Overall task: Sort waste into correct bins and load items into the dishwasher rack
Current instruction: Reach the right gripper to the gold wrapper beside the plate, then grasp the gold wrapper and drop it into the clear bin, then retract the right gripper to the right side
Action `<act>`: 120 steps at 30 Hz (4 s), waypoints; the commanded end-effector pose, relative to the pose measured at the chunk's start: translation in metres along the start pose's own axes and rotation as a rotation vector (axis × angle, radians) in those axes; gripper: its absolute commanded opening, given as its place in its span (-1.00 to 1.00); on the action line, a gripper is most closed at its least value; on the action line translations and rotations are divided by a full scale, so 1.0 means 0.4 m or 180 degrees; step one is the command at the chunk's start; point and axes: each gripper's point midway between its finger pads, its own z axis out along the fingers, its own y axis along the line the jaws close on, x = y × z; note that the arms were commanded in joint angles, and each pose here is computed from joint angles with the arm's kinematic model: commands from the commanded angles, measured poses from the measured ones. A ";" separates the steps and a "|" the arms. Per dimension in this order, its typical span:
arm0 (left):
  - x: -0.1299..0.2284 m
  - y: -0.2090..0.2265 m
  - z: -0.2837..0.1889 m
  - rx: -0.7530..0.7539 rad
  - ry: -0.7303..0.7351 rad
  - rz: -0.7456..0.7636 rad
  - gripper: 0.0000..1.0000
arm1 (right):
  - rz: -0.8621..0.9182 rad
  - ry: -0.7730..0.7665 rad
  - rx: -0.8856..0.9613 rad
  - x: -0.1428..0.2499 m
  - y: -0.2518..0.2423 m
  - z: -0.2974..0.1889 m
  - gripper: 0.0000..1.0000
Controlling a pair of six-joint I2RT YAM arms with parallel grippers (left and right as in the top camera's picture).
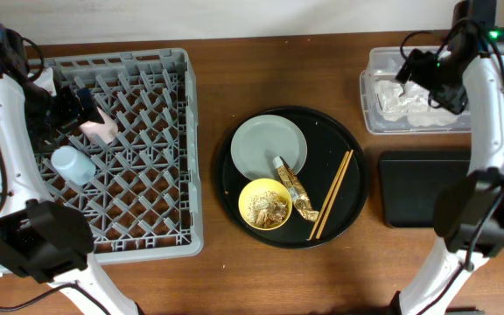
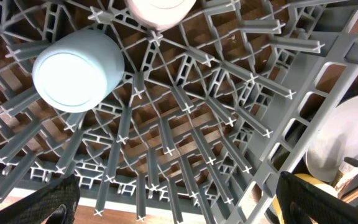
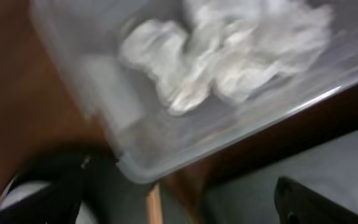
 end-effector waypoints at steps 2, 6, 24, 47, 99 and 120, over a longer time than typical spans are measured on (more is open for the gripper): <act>0.001 -0.003 -0.048 0.0007 -0.0177 0.0023 0.99 | -0.1061 0.0410 -0.1080 0.196 0.181 -0.212 0.98; 0.002 -0.003 -0.048 0.0007 -0.0176 0.0022 0.99 | -0.1611 0.0960 -0.0531 0.358 0.172 -0.222 0.98; 0.001 -0.003 -0.048 0.0007 -0.0177 0.0023 0.99 | -0.2528 0.0487 -0.0362 0.605 0.419 0.154 0.98; 0.002 -0.003 -0.048 0.0007 -0.0176 0.0022 0.99 | -0.2440 0.0606 -0.0156 0.652 0.381 0.306 -0.87; 0.002 -0.003 -0.048 0.0007 -0.0176 0.0022 0.99 | 0.1026 -0.1621 0.0227 -0.107 -0.178 -0.431 0.97; -0.031 -0.040 -0.053 0.0273 -0.0336 -0.0024 0.99 | 0.2184 -0.0958 0.0701 0.031 -0.479 -0.427 0.97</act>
